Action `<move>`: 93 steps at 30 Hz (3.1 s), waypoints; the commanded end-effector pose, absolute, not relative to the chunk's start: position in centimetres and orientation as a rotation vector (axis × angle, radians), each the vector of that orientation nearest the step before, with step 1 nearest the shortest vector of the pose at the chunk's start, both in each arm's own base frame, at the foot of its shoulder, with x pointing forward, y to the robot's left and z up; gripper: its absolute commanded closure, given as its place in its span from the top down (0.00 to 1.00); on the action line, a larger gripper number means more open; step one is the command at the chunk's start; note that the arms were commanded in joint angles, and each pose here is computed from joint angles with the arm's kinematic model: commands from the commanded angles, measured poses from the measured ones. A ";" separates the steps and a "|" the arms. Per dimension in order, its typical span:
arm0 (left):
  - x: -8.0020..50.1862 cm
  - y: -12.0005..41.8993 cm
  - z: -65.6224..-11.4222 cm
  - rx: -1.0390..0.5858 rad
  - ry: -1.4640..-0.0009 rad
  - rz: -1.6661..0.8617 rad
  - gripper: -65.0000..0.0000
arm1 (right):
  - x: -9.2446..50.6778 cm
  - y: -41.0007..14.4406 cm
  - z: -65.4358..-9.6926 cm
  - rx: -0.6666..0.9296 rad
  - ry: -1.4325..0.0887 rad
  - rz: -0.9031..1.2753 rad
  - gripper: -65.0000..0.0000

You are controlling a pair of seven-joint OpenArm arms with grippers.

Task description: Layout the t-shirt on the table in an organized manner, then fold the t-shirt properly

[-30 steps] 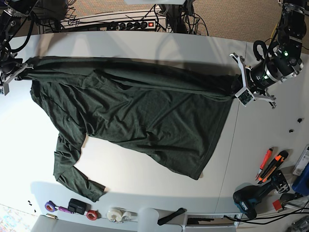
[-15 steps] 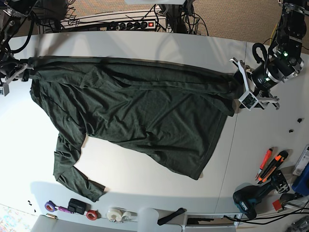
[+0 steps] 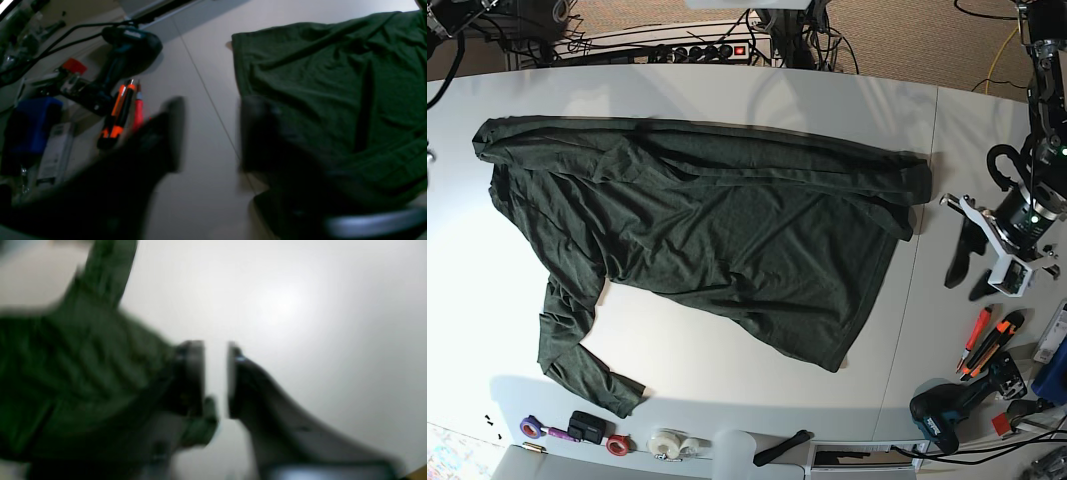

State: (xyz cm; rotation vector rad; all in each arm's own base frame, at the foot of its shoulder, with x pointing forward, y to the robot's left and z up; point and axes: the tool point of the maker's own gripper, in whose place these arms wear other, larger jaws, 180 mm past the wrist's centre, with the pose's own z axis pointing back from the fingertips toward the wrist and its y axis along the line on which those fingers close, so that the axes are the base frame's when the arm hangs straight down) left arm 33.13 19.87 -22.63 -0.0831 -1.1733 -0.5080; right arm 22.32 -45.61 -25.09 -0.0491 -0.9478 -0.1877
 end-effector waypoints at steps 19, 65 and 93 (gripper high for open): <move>28.0 13.1 -29.2 -0.517 -1.023 -0.455 0.00 | 26.1 -41.3 -31.2 -0.236 -0.722 0.198 0.00; 26.5 14.3 -40.1 -0.323 -0.758 -0.542 0.00 | 21.5 -38.7 -37.5 -0.099 -0.871 0.055 0.00; 16.6 17.9 -42.4 -0.281 -0.549 -0.444 0.00 | 16.2 -40.6 -39.3 -0.065 -0.662 0.025 0.00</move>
